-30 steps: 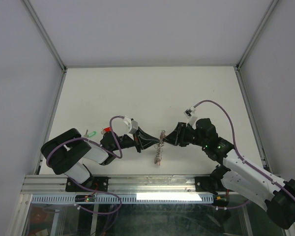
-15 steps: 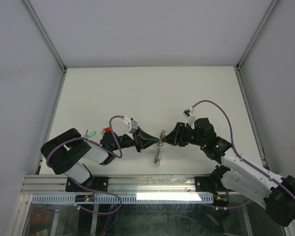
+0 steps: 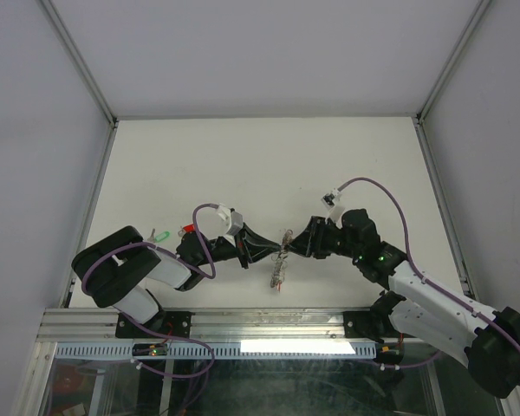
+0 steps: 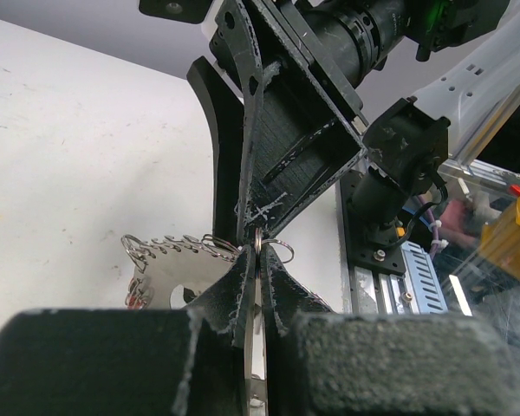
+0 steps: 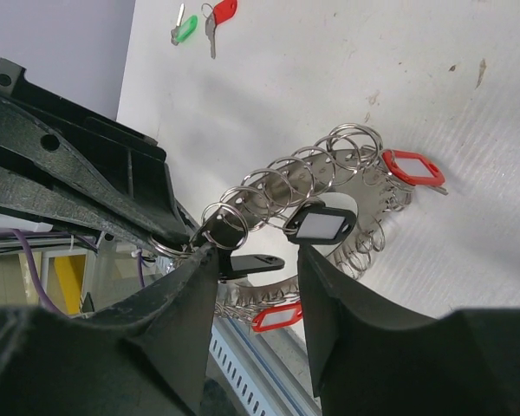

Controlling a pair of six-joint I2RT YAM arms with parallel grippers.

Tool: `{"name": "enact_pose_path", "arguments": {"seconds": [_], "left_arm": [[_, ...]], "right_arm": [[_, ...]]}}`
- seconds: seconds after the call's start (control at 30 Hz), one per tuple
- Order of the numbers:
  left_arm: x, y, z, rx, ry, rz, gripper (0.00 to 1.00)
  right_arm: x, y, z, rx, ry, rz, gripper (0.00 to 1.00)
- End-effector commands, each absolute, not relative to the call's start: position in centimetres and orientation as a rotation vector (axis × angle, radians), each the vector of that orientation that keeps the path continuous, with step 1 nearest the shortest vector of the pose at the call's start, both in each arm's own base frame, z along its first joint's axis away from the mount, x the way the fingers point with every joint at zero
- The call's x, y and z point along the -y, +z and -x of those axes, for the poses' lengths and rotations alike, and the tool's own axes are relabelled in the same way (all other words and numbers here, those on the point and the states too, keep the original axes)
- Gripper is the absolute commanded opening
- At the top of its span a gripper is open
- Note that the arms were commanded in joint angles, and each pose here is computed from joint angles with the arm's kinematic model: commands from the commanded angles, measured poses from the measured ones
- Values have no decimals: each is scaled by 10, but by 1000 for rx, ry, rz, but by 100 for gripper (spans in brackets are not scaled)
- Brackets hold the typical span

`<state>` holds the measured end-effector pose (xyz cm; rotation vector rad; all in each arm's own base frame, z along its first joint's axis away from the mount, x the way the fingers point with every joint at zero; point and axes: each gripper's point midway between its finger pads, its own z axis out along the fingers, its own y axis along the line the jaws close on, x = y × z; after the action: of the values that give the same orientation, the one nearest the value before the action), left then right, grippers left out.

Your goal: Put the keys on the keyring

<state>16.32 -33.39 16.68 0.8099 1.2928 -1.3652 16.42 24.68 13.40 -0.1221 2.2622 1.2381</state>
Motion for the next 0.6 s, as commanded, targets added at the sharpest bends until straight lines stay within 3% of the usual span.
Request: {"name": "enact_pose_path", "arguments": {"seconds": [0.0, 0.57], "left_arm": [[328, 220, -163, -1063, -1361, -770, 0], [328, 219, -163, -1066, -1361, -772, 0]], "right_arm": [[-255, 156, -170, -2157, 1289, 149, 45], [-257, 146, -164, -2179, 1292, 166, 45]]}}
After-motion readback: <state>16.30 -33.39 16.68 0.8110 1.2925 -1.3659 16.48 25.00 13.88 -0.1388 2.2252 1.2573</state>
